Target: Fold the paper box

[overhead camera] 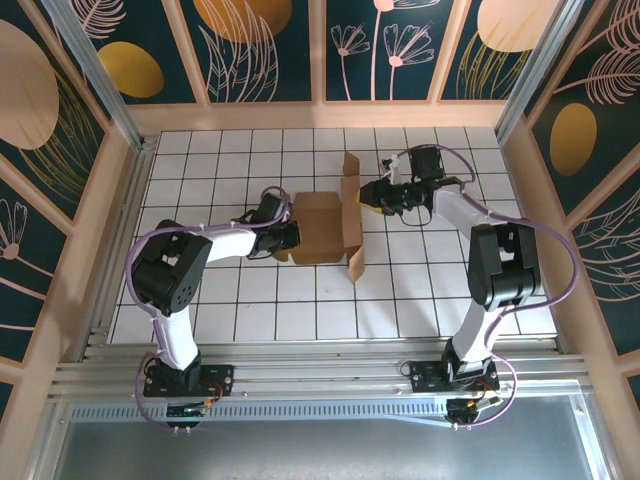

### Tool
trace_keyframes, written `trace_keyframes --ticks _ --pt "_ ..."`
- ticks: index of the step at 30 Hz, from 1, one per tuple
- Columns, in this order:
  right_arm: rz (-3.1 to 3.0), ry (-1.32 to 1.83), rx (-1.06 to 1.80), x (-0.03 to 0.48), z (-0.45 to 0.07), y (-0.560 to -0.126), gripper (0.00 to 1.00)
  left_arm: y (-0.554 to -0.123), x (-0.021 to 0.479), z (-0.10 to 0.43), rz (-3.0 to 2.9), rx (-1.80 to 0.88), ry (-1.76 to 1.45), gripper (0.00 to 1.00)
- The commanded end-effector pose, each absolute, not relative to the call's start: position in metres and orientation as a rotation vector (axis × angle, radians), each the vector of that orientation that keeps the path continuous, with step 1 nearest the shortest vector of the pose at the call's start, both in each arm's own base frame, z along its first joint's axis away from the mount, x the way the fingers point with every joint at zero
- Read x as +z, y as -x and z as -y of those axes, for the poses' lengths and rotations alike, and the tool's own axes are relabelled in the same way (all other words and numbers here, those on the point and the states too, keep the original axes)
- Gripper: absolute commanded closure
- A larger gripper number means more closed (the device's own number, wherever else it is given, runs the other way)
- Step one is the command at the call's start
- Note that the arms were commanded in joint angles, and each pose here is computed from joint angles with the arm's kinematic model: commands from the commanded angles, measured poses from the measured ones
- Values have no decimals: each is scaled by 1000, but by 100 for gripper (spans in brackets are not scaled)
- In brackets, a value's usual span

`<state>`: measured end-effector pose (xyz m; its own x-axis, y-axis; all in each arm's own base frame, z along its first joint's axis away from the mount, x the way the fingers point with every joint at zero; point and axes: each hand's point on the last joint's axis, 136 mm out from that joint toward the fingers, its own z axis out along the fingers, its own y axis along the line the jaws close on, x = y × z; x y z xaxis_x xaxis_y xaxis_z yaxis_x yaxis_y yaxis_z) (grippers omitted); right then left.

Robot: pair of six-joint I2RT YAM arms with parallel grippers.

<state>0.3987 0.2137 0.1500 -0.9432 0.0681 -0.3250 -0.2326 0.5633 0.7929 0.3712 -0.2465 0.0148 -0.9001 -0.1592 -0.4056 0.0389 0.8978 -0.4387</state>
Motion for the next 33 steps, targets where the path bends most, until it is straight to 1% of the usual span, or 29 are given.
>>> trace_keyframes --ticks 1,4,8,14,15,18,21,26,28,29,30,31,33 --pt "-2563 127 1266 134 -198 -401 57 -312 -9 264 -2804 -732 113 89" --pt "-2584 147 1249 135 -192 -406 56 -297 0 283 -2788 -862 116 87" --pt "-2590 154 1221 140 -181 -415 55 -285 11 307 -2762 -958 73 86" --pt "-2592 176 1231 143 -174 -421 56 -282 32 338 -2681 -1118 24 85" --pt "-2598 181 1228 142 -174 -421 55 -285 39 338 -2652 -1123 26 83" --pt "-2596 198 1232 144 -175 -421 56 -300 59 324 -2564 -987 -14 71" --pt "-2593 207 1233 145 -176 -419 56 -314 88 309 -2457 -859 -53 65" --pt "-2595 212 1224 145 -175 -414 56 -337 140 287 -2287 -743 -72 60" --pt "-2592 211 1229 145 -176 -412 56 -358 160 274 -2233 -675 -102 57" --pt "-2592 209 1229 144 -176 -411 56 -366 161 267 -2223 -628 -148 57" --pt "-2593 210 1229 144 -176 -410 56 -382 172 260 -2177 -558 -204 57" --pt "-2592 209 1231 144 -177 -410 56 -395 174 250 -2145 -474 -264 58" --pt "-2590 211 1234 144 -178 -410 56 -420 176 242 -2099 -418 -391 57"
